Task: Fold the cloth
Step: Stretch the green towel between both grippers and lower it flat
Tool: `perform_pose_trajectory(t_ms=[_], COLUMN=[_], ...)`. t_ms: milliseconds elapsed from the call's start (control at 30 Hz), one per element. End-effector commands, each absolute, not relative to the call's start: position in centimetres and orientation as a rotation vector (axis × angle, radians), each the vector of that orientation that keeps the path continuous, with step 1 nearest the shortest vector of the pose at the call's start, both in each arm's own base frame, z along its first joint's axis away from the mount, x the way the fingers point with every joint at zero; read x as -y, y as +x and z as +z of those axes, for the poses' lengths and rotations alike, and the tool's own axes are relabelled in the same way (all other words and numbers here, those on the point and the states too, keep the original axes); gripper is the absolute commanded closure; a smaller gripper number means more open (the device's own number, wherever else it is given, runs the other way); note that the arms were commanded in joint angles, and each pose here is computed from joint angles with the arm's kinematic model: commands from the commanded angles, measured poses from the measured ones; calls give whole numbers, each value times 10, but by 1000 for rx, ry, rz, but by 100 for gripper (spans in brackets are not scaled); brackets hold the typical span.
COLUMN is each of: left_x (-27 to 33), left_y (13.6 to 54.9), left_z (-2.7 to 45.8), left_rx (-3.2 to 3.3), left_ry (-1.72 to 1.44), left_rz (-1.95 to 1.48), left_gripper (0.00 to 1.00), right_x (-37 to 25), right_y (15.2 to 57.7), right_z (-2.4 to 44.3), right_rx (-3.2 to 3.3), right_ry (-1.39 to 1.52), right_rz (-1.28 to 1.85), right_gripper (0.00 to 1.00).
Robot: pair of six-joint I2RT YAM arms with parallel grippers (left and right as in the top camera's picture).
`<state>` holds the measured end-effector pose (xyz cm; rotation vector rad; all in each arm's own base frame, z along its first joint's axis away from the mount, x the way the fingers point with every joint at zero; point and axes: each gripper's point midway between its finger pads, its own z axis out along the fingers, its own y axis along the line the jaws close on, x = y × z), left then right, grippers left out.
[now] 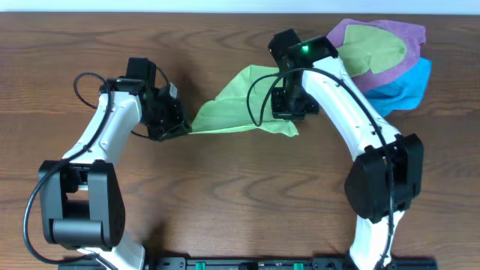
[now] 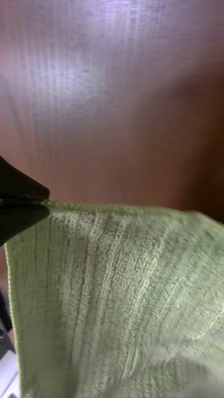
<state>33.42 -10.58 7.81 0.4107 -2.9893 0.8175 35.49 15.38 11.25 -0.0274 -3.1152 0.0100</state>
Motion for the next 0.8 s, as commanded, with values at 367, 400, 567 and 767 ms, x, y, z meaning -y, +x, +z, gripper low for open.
perform_pose_trajectory(t_ms=[367,400,567,767], left_x=[125,126,126,125], left_y=[313,312,311,311], left_z=[84,83,83,83], left_rx=[2955,2956,2956,2957], left_ry=[279,273,264,259], left_rz=[798,794,784,781], left_gripper=[94,94,94,94], right_x=[-131,-131,-133,-135], right_y=[347,347,352,357], right_z=[118,118,117,117], right_rx=[3098,3098,3116,3140], right_ry=[-10,-10,27,30], right_rz=[167,166,155,145], right_gripper=[92,89,71,53])
